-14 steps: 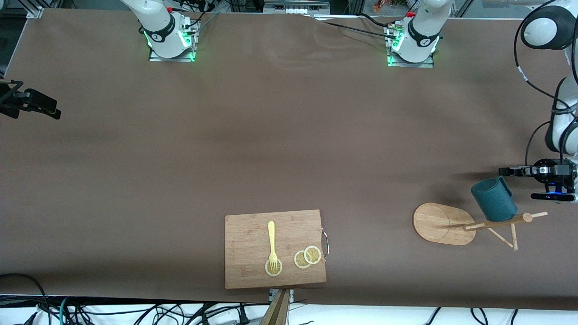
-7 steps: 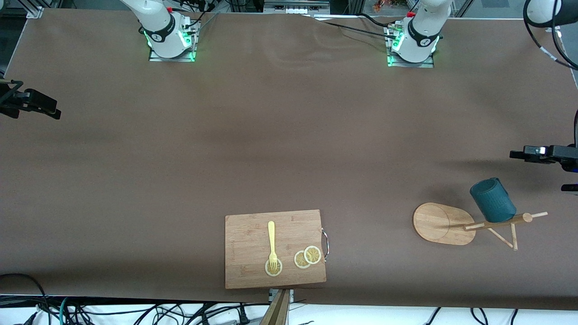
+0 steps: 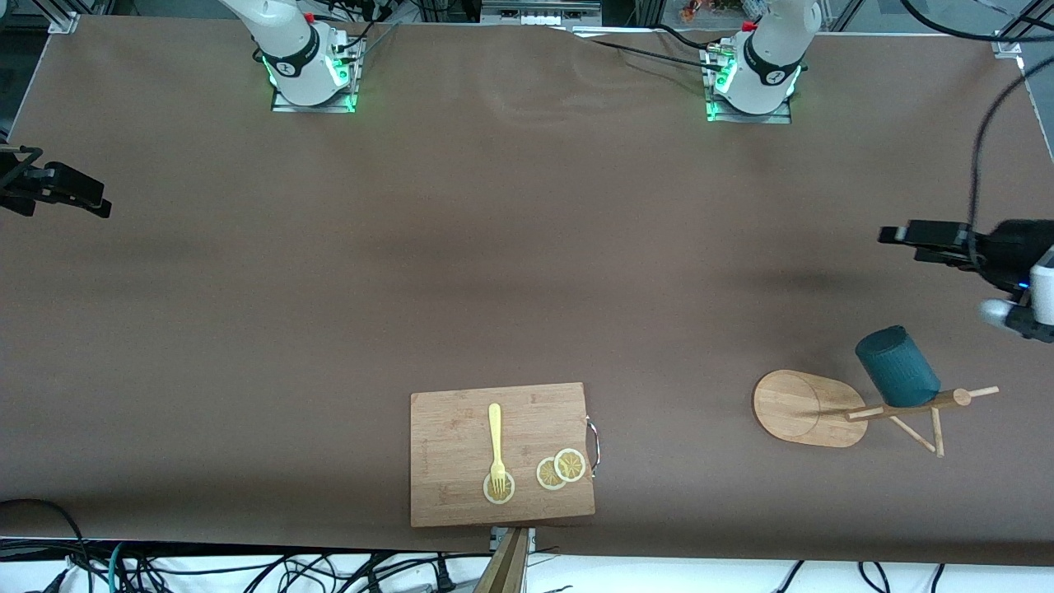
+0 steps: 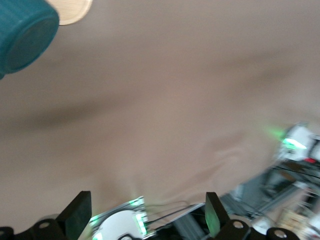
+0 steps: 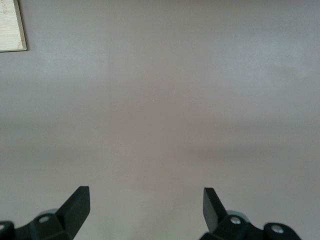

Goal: Pass cup and hang on rack

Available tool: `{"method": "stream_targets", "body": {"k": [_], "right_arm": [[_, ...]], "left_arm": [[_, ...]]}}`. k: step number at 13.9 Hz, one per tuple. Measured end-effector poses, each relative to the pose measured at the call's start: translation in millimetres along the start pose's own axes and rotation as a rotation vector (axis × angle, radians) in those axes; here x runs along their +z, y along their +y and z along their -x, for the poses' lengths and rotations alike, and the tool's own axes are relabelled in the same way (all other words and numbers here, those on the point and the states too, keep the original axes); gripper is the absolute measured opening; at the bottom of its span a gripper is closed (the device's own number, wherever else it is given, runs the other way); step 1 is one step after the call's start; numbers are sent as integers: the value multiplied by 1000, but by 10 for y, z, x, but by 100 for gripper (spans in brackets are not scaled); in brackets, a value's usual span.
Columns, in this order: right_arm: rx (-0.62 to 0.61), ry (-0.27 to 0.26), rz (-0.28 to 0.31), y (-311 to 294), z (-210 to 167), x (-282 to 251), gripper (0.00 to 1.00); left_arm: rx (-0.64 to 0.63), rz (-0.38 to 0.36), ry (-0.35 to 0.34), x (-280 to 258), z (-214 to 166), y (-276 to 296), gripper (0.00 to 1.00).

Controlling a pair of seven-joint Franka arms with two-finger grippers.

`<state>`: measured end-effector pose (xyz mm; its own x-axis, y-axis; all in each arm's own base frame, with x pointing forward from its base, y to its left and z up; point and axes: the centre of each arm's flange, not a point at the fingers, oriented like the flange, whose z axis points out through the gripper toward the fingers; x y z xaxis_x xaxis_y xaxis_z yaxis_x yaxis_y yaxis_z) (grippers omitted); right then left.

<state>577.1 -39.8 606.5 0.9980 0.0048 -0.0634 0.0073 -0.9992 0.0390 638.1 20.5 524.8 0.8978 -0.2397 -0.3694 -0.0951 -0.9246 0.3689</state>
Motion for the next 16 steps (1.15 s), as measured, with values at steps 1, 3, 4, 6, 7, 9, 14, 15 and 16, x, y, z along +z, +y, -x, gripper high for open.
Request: {"method": "stream_targets", "body": {"k": [1,3,4,6,7,9,14,15,16], "right_arm": [[0,0,0,0,0,0,100],[0,0,0,0,0,0,100],[0,0,0,0,0,0,100],[0,0,0,0,0,0,100],[0,0,0,0,0,0,100],[0,0,-4,-4,-1,0,100],[3,2,-31,-22,-2,0,100],[4,2,-32,-21,-2,0,100],[4,2,-32,-21,-2,0,100]], "left_arm": [[5,-88,0,35,-36,273,100],[8,-228,9,146,-85,684,100],[7,-271,19,200,-90,812,100],[16,-327,79,246,-74,931,100],[18,-347,131,239,-42,940,100],[4,-378,247,168,112,867,100],[-73,-365,398,-40,566,693,100],[-99,-358,406,-18,605,719,100],[-118,-356,412,23,630,747,100]]}}
